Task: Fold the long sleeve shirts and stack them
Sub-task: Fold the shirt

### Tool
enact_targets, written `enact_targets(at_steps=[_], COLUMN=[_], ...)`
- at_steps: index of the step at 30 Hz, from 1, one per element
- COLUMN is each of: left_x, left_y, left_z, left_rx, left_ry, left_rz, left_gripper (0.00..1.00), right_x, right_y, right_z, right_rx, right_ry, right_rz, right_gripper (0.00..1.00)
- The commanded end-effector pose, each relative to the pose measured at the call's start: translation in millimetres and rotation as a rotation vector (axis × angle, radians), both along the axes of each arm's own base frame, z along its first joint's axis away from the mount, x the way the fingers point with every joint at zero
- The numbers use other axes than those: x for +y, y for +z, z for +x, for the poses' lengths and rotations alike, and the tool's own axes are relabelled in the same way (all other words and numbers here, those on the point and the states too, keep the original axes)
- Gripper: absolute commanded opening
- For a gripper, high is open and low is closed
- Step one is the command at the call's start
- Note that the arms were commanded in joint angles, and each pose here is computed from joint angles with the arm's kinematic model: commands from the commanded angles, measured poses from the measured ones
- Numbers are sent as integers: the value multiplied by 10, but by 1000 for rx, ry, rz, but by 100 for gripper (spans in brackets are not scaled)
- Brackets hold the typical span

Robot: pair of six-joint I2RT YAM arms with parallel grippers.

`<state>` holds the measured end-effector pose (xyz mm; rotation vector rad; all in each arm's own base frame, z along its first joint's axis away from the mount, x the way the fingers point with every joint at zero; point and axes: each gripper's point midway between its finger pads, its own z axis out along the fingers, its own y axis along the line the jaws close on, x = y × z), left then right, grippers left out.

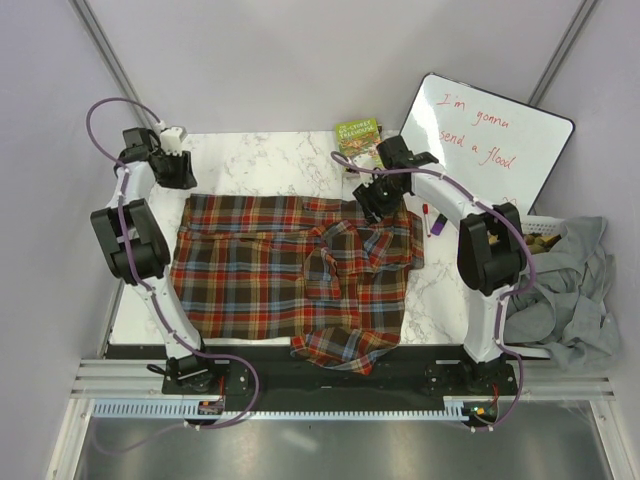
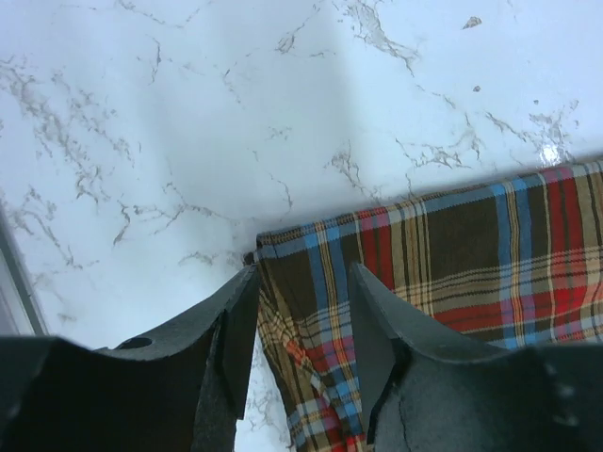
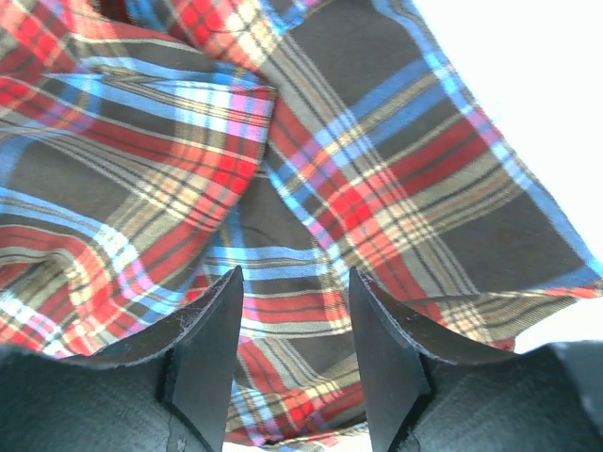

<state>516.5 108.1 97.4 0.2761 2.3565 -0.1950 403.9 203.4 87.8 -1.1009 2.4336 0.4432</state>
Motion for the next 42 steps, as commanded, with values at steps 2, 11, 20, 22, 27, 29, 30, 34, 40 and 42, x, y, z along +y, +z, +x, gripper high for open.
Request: enact_targets(at_steps=[2,11,20,22,27,29,30,34,40,42], left_x=[33,118,60,58,77,67,79,201,397,436], left_y=[-232,-437,-493,-509,-521,-528,-509,-420,-302,-333], left_z=[135,139,214,232,271,275,275,292,316,311], left_rx=[34,70,71,74,76,78,76,56,24,31], left_ry=[46,63,60,64,76,78,80,110,147,164], left_rz=[-23,12,-34,-37,-44,-47,-45,-10,72,87], left_gripper=[49,48,45,43,33,22,17,2,2,2], right_x=[-210,-351,-374,-381,-406,-437,-452,-554,-656,-667], right_y=[-106,-437,-540,-555,-573,-611,-622,-706,-830,-855], right_z=[201,247,258,266,261,253,257,267,242,231], right_rx=[-24,-6,2,2,4,9,9,18,44,49], right_ry=[-36,-46,-43,-43,-43,-46,-48,-61,-73,-74], right_rz=[-81,-155,-171,-176,-186,-199,-204,-237,-265,-267], right_gripper=[55,54,54,54,54,54,54,54,54,54])
